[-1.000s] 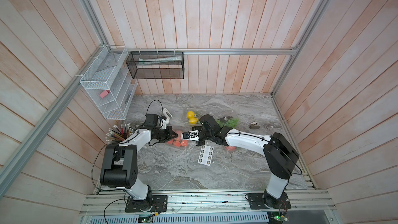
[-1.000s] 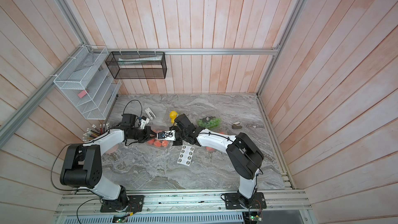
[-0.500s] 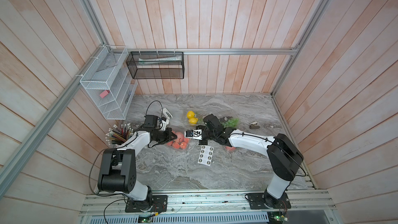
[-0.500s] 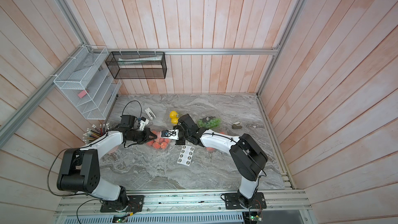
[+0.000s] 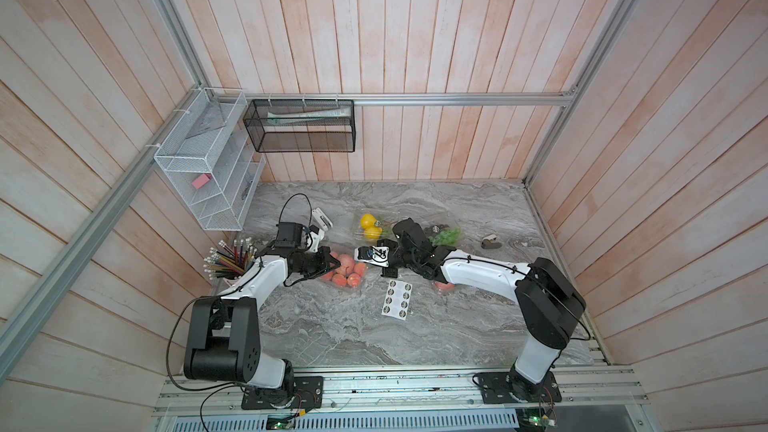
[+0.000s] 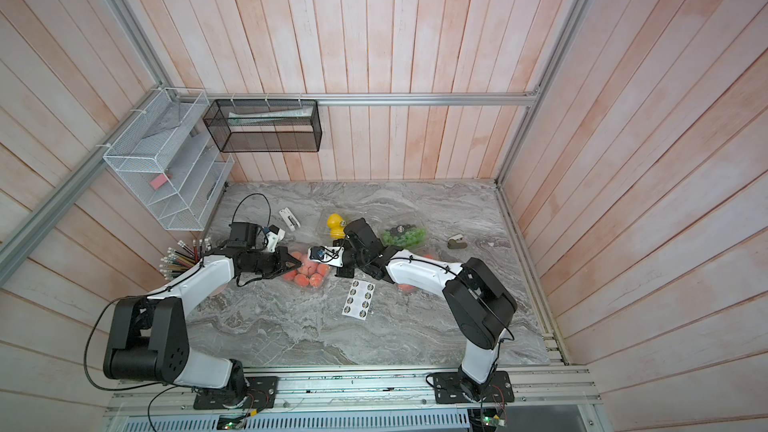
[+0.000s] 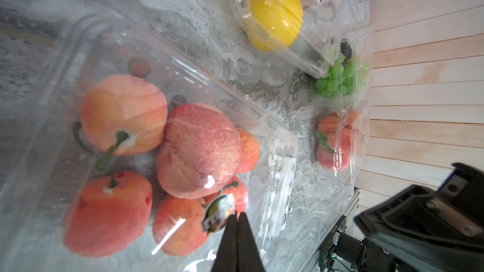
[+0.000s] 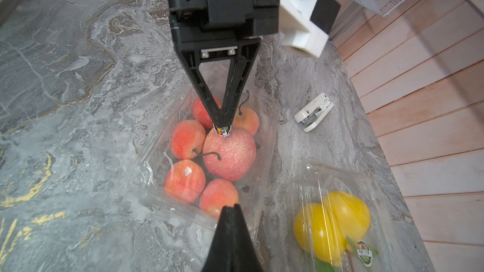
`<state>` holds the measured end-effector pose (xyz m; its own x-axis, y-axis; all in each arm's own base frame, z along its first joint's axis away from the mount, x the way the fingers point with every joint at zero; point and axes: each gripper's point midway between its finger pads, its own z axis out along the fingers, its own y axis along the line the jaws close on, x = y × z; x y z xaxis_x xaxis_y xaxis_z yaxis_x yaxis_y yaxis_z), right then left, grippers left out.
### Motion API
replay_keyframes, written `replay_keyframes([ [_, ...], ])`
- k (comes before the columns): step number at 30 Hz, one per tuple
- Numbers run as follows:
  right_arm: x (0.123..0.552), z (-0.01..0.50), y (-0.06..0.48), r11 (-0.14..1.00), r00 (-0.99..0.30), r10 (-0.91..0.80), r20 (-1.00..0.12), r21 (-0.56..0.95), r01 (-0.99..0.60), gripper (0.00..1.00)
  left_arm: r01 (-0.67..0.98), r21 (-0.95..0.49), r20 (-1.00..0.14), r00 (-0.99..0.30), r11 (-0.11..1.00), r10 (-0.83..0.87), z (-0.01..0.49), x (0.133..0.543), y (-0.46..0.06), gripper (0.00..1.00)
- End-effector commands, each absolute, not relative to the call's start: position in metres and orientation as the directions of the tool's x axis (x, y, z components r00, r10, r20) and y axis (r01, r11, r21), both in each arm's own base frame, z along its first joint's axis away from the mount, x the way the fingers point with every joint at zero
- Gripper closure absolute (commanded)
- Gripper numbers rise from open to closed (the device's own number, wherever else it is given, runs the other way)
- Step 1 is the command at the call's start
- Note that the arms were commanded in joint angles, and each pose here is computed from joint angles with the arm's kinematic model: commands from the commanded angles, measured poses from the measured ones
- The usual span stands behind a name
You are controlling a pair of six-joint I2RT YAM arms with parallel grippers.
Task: Label fruit boxes
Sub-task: Stick the label on the fruit box, then move the fruit box to the center of the board.
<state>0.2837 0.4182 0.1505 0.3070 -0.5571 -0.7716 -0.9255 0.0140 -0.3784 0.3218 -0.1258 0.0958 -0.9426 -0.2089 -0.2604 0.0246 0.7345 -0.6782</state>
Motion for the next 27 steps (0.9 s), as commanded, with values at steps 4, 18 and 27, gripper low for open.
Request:
replay_keyframes([
  [4,0.28,0.153,0.417,0.017,0.301,-0.54,-0.786,-0.368,-0.93,1.0,-0.031,-0.612,-0.181,-0.967,0.79,-0.179,0.058,0.303,-0.117,0.95],
  [18,0.28,0.176,0.404,0.131,0.243,-0.47,-0.849,-0.339,-0.932,1.0,0.015,-0.595,-0.373,-0.891,0.803,-0.259,0.14,0.345,-0.099,0.55],
  [27,0.273,0.205,0.373,0.302,0.115,-0.34,-0.933,-0.224,-0.927,0.85,-0.138,-0.509,-0.365,-0.86,0.85,-0.358,0.115,0.374,-0.059,0.0],
])
